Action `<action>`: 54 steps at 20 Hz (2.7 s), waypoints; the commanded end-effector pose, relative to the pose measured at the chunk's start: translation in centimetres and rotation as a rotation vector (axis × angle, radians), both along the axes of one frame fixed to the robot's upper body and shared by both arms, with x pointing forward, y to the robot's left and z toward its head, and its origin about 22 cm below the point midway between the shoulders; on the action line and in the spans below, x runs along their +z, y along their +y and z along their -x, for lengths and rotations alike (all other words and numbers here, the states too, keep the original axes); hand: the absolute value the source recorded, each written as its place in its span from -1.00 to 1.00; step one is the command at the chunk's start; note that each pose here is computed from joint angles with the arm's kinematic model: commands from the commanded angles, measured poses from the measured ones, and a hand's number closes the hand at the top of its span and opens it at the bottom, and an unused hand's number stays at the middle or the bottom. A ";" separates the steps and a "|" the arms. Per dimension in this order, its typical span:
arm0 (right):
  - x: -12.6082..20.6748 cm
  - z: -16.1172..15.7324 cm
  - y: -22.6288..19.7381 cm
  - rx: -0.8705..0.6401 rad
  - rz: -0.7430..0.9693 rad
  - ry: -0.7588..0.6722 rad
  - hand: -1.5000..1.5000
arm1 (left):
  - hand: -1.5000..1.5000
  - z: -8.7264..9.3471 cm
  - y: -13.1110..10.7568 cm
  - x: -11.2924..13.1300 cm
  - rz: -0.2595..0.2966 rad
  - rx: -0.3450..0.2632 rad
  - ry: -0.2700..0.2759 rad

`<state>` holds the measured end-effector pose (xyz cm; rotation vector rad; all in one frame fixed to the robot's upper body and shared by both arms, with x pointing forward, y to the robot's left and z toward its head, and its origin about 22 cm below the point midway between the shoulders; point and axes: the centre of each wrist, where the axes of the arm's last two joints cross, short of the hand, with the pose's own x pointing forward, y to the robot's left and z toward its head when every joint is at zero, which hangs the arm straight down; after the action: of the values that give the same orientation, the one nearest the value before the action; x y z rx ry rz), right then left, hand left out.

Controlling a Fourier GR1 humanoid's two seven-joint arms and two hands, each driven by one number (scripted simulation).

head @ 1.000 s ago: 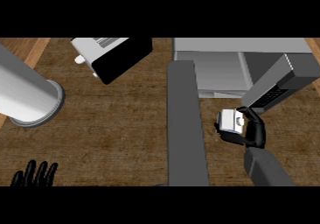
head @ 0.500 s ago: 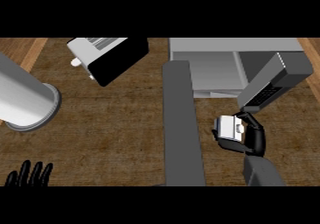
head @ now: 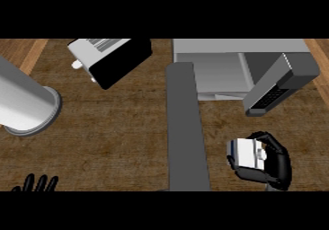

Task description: Pick up the milk, place it into the microwave and close the microwave

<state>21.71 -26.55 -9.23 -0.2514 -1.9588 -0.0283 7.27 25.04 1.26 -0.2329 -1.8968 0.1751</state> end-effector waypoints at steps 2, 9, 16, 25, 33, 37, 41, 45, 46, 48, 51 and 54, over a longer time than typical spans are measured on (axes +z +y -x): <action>2.4 1.2 2.6 0.108 -0.171 -0.030 1.00 | -1.00 0.8 1.8 -0.5 0.019 0.026 0.008; 6.2 -0.6 6.0 0.102 -0.208 -0.053 1.00 | -1.00 1.4 2.4 0.2 0.007 0.004 0.008; 5.6 -2.5 8.7 0.074 -0.093 -0.023 1.00 | -1.00 0.6 2.6 -1.3 0.011 0.037 0.006; 4.3 -9.1 10.6 -0.005 0.038 0.077 1.00 | -1.00 1.0 2.4 -1.2 0.004 0.031 0.032; 3.2 -14.0 9.0 -0.058 -0.002 0.129 1.00 | -1.00 -1.5 4.1 -1.5 -0.020 0.022 0.024; 3.7 -15.5 9.2 -0.117 0.101 0.146 1.00 | -1.00 1.2 3.6 -1.9 -0.001 0.014 0.011; 3.7 -16.3 7.3 -0.172 0.155 0.184 1.00 | -1.00 -0.8 3.4 -1.5 -0.018 -0.026 -0.003; 4.0 -16.8 6.0 -0.164 0.215 0.186 1.00 | -1.00 -0.1 4.6 -2.5 -0.008 -0.014 -0.002; 5.4 -17.6 3.3 -0.203 0.227 0.168 1.00 | -1.00 0.1 2.6 -2.4 -0.015 -0.023 0.011; 4.2 -17.0 5.0 -0.198 0.248 0.173 1.00 | -1.00 -1.1 4.0 -1.8 -0.028 -0.031 -0.009; 5.2 -17.7 3.7 -0.228 0.329 0.135 1.00 | -1.00 -0.5 3.4 -1.8 -0.005 -0.050 0.017; 4.9 -17.3 2.4 -0.260 0.415 0.085 1.00 | -1.00 -1.0 4.0 -1.4 -0.013 -0.036 -0.008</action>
<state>39.06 -22.80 -4.39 -0.6649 -1.7877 0.1551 8.16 28.94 -0.53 -0.2537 -1.8938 0.1405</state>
